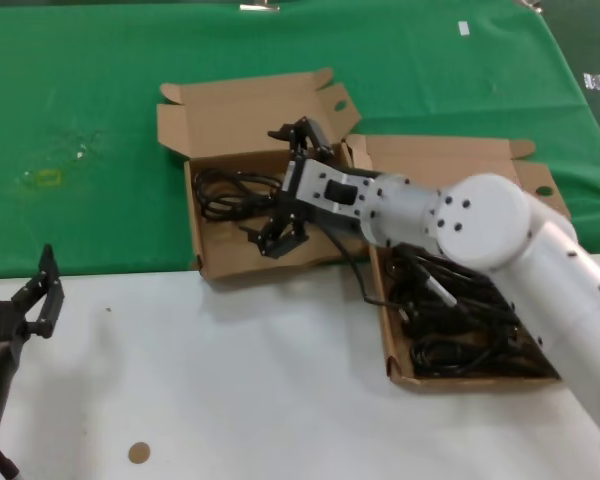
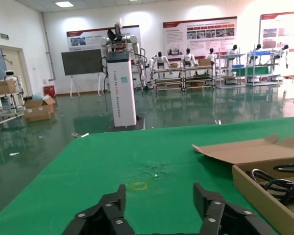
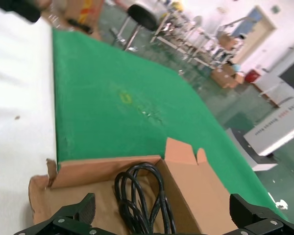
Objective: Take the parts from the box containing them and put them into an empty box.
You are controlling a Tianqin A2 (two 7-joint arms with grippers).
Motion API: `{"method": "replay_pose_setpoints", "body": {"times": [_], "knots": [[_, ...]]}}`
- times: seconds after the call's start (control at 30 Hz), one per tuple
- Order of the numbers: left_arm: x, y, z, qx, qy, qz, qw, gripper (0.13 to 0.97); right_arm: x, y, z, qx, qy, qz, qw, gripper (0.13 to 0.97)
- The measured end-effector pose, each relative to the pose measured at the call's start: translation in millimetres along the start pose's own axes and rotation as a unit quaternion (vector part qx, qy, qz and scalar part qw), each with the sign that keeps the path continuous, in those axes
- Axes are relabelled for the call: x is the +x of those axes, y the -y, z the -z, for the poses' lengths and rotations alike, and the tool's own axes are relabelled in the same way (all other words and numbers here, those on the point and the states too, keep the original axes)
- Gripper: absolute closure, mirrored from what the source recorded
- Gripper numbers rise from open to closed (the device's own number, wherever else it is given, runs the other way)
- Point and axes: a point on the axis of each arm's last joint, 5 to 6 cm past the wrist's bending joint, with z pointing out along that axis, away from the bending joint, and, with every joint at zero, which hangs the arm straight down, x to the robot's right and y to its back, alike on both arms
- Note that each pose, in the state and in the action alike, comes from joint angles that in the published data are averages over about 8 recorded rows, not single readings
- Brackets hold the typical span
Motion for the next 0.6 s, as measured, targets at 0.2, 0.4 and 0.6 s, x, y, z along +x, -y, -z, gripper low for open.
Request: {"method": "replay_pose_setpoints", "body": {"times": [0.2, 0.4, 0.6], "knots": [[0.0, 0.0, 0.0, 0.0, 0.0, 0.0, 1.0, 0.59, -18.4, -11.5, 11.7, 0.017, -0.032, -0.054, 0.998, 0.136], [0.0, 0.0, 0.0, 0.0, 0.0, 0.0, 1.0, 0.458, -35.4, -23.2, 26.0, 0.029, -0.067, -0.107, 0.992, 0.13], [0.0, 0.0, 0.0, 0.0, 0.0, 0.0, 1.0, 0.333, -50.9, -34.5, 42.4, 0.035, -0.103, -0.158, 0.981, 0.13]]}}
